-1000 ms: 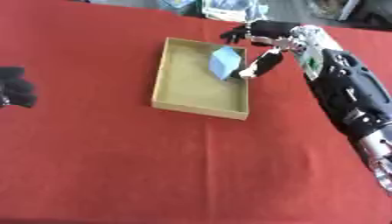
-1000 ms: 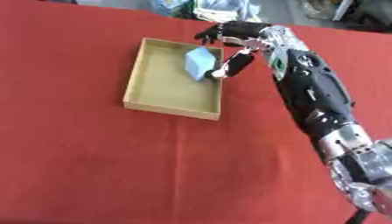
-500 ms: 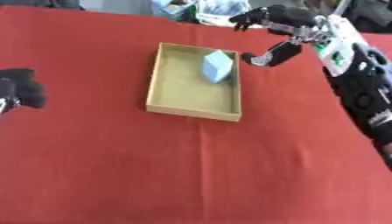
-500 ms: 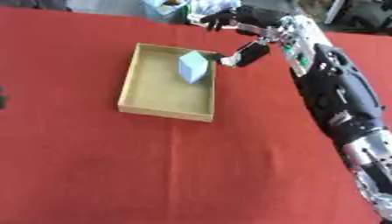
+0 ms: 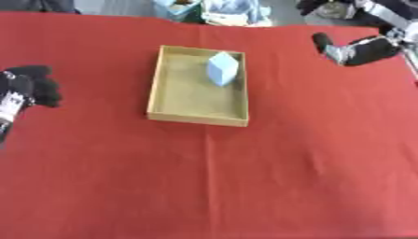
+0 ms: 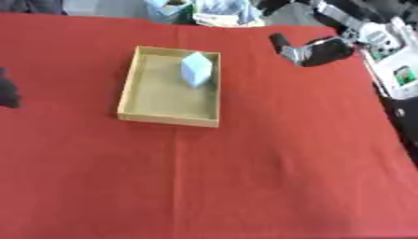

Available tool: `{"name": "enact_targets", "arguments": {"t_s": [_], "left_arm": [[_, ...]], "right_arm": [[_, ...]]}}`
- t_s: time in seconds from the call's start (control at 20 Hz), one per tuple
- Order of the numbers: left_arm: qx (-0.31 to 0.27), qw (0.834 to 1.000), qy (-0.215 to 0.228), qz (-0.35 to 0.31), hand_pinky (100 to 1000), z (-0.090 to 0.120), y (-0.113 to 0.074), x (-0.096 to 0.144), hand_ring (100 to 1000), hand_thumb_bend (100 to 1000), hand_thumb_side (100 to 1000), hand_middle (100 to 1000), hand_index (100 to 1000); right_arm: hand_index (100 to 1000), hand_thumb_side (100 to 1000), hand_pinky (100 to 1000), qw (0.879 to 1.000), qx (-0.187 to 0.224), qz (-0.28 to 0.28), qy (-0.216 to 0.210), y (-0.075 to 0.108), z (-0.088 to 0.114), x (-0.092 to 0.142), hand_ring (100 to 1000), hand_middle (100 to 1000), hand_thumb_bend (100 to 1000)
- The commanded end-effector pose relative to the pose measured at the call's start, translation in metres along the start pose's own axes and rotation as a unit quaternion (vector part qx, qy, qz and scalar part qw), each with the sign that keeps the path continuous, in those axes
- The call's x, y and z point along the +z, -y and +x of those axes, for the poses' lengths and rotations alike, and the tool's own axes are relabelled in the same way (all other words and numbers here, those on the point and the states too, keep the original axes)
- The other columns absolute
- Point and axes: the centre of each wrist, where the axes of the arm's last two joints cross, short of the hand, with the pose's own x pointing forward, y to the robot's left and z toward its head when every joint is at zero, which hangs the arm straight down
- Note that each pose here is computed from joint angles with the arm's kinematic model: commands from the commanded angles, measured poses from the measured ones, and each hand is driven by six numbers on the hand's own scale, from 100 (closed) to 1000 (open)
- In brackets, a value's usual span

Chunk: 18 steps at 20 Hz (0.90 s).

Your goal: Pick up objects on the table and place them in the box.

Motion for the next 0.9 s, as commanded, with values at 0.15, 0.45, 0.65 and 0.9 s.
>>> {"name": "enact_targets", "arguments": {"t_s": [0.15, 0.45, 0.65, 0.9], "left_arm": [[-0.013, 1.0, 0.004, 0.01, 650, 0.004, -0.007, 0.0, 641, 100, 801, 617, 804], [-0.011, 1.0, 0.001, 0.017, 647, 0.001, -0.006, 0.002, 640, 100, 801, 616, 801], [-0.008, 1.0, 0.002, 0.02, 646, 0.001, -0.005, 0.002, 640, 100, 805, 615, 799], [-0.006, 1.0, 0.0, 0.024, 645, 0.0, -0.004, 0.002, 639, 100, 805, 618, 798]], "right_arm": [[980, 416, 754, 0.993, -0.055, -0.108, 0.001, -0.008, 0.031, 0.01, 710, 750, 100], [950, 495, 734, 0.973, -0.129, -0.187, -0.048, -0.043, 0.041, 0.035, 682, 724, 100], [931, 531, 727, 0.958, -0.17, -0.219, -0.071, -0.062, 0.045, 0.047, 674, 716, 100], [922, 600, 724, 0.939, -0.222, -0.233, -0.125, -0.09, 0.046, 0.065, 668, 712, 100]]}}
